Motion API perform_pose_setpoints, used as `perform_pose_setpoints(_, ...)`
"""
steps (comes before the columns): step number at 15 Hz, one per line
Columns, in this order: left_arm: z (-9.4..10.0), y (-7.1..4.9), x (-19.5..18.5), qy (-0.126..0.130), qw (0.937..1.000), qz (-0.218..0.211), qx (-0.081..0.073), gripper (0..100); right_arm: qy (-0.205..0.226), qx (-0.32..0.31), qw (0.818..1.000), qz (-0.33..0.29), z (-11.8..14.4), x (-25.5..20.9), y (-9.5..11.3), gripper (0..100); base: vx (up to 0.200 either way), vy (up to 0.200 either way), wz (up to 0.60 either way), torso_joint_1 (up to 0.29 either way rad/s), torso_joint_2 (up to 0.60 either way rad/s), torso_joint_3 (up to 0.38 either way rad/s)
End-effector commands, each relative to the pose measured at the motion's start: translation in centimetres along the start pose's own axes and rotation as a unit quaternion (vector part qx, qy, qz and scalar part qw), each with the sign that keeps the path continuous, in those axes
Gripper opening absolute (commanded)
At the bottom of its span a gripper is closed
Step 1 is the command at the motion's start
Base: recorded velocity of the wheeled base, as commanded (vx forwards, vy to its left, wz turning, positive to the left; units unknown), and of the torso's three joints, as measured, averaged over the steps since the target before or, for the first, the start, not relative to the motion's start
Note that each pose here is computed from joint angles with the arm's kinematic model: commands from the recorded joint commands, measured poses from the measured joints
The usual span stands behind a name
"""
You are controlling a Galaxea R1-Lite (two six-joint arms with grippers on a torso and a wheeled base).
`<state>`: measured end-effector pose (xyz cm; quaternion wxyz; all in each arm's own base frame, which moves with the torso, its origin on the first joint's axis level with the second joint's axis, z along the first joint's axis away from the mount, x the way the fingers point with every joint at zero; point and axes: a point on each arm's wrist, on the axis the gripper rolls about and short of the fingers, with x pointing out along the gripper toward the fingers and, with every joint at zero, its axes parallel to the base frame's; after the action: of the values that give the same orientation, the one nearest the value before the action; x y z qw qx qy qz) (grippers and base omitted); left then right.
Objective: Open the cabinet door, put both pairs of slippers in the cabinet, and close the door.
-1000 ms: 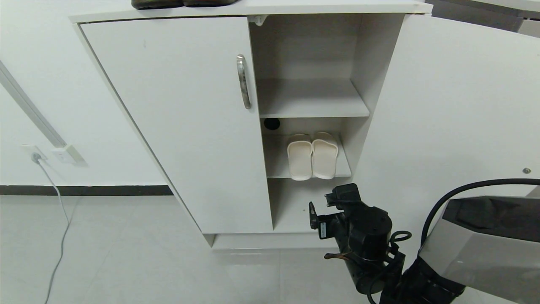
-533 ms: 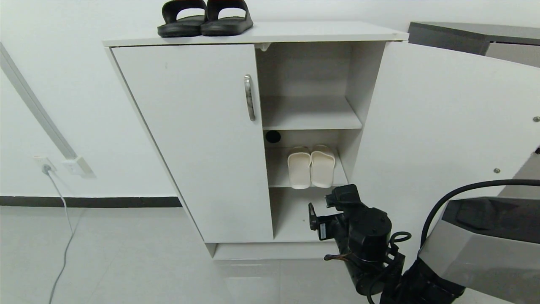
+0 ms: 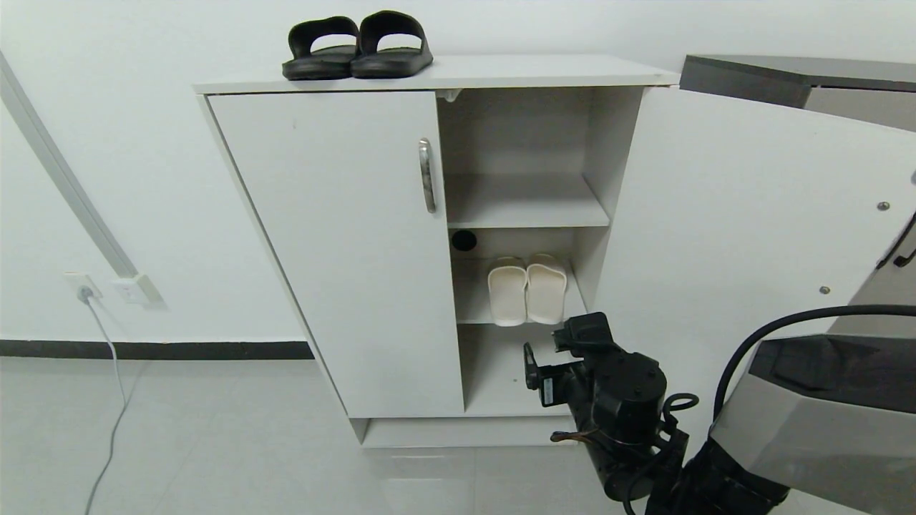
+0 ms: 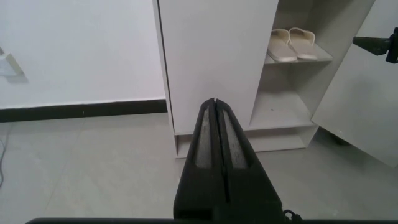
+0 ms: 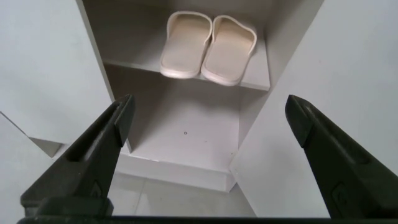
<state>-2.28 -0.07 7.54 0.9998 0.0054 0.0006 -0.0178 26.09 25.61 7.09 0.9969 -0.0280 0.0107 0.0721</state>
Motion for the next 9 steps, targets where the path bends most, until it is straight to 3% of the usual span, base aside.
perform_pose_setpoints(1,0.0,0.0,0.01,0.001,1.0,0.0,-0.001,0,0.003,-0.003,1.0,0.0,-0.34,-0.06,-0.02,100,0.0,0.2,0.0,0.002,0.0,0.002)
perform_pose_setpoints(9,0.04,0.01,0.0,0.0,1.0,0.003,-0.002,0,0.004,-0.005,1.0,0.0,-0.55,-0.2,-0.12,100,0.0,0.2,0.0,-0.001,0.0,0.003)
